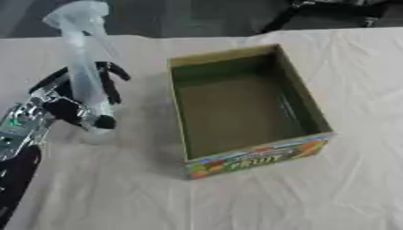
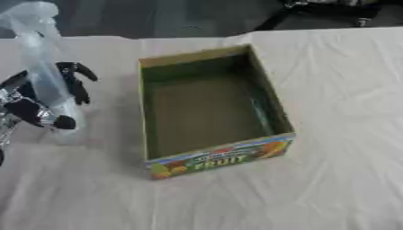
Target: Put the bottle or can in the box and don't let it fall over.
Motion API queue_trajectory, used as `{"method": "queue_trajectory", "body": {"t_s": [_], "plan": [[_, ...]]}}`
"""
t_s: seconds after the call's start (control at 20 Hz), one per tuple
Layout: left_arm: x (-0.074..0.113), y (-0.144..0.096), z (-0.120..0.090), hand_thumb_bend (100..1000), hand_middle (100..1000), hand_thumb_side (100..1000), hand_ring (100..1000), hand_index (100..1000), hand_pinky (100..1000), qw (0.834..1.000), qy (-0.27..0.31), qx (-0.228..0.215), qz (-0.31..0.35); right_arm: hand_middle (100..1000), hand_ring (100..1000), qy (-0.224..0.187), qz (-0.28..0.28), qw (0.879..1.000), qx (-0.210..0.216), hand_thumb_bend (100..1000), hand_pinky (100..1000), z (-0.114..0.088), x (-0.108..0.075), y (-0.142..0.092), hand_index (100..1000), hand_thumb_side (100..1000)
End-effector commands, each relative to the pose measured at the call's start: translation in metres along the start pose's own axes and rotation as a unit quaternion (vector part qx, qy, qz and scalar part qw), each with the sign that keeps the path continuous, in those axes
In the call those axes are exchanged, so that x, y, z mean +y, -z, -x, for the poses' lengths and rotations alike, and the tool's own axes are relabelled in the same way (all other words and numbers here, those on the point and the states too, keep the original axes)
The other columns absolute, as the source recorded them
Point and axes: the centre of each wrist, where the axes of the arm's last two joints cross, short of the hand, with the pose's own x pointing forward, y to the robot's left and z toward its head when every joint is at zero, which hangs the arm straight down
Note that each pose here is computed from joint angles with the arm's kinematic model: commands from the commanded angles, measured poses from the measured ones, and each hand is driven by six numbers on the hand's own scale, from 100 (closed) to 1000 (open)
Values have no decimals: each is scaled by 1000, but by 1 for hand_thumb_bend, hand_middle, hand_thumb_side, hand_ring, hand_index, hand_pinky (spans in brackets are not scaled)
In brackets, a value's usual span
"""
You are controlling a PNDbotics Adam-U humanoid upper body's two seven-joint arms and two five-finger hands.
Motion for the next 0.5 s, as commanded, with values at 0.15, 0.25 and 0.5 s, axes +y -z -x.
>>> {"method": "queue_trajectory", "body": {"t_s": [0.15,0.25,0.5], "plan": [[9,0,-11,882,651,100,217,100,526,1000,25,-4,3,1000,1000,1,-3,1000,-7,100,1000,-3,-1,4,985,470],[9,0,-9,723,648,149,218,100,522,1000,26,-4,1,1000,1000,1,-3,1000,-7,100,1000,-3,-1,4,985,470],[10,-2,-7,616,646,298,215,100,515,1000,23,1,-15,1000,1000,2,-4,1000,-7,100,1000,-3,0,4,985,470]]}}
